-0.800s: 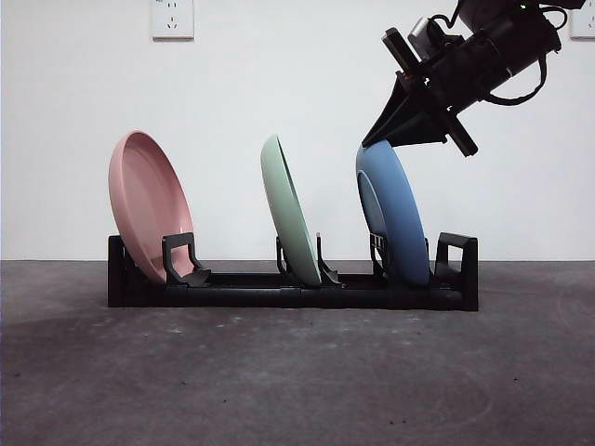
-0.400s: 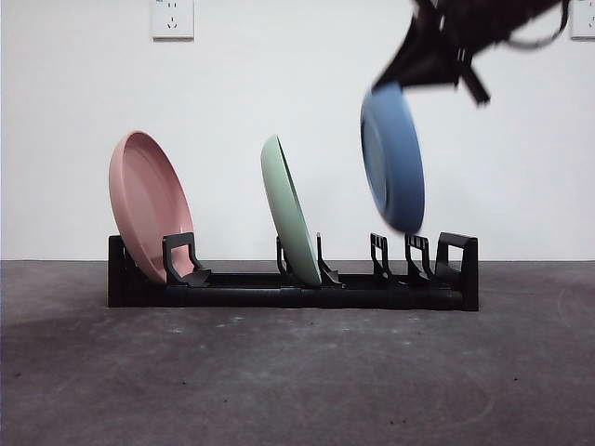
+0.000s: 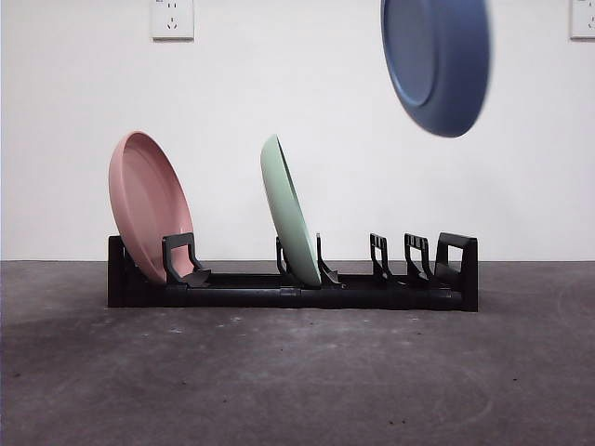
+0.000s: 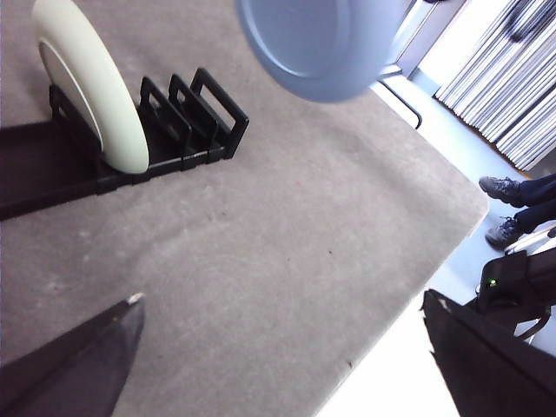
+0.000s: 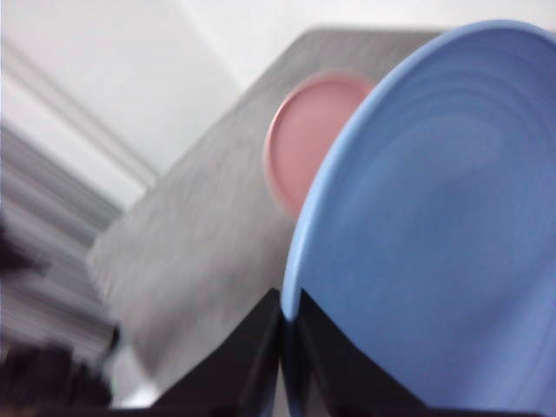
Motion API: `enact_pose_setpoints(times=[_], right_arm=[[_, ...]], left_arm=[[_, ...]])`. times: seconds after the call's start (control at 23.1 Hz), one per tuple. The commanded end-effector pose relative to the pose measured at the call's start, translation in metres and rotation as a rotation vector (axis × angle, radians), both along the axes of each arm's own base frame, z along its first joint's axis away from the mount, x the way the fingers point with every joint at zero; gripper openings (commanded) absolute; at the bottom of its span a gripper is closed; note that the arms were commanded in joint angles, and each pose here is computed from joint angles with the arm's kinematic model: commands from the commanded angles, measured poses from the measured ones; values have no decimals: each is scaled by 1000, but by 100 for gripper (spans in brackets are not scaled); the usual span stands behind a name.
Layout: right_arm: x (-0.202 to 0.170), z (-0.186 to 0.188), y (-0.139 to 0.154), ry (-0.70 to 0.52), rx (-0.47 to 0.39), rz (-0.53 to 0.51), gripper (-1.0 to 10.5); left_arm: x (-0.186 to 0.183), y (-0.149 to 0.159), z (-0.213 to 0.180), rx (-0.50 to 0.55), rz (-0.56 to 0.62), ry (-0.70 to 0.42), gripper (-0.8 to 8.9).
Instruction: Place the plate
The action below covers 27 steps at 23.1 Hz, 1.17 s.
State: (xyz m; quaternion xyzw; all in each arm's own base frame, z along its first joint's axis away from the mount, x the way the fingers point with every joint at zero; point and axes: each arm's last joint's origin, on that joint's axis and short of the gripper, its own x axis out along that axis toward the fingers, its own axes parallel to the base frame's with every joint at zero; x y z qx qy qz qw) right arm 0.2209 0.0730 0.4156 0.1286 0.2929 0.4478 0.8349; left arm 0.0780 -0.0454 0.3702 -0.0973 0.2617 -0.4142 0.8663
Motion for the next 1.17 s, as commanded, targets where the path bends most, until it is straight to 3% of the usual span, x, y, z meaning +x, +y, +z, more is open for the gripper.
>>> enact_pose_setpoints(times=[0.04, 0.35, 0.65, 0.78, 0.95, 1.17], right_arm=[[-25, 3, -1, -69, -76, 72, 9], [-84, -11, -4, -100, -142, 81, 9], [-114, -57, 4, 6, -217, 15, 9], [-114, -72, 22, 25, -304, -32, 9], [-110, -85, 61, -7, -410, 7, 9], [-108, -123, 119, -33, -652, 78, 9]], left_arm=[[-2, 0, 6, 6, -10, -36, 491], [-2, 0, 6, 20, -16, -54, 491], [-2, 0, 6, 22, -18, -55, 491], [-4, -2, 5, 23, -48, -46, 491], [-4, -3, 5, 28, -61, -51, 491], [-4, -3, 5, 28, -60, -49, 491]])
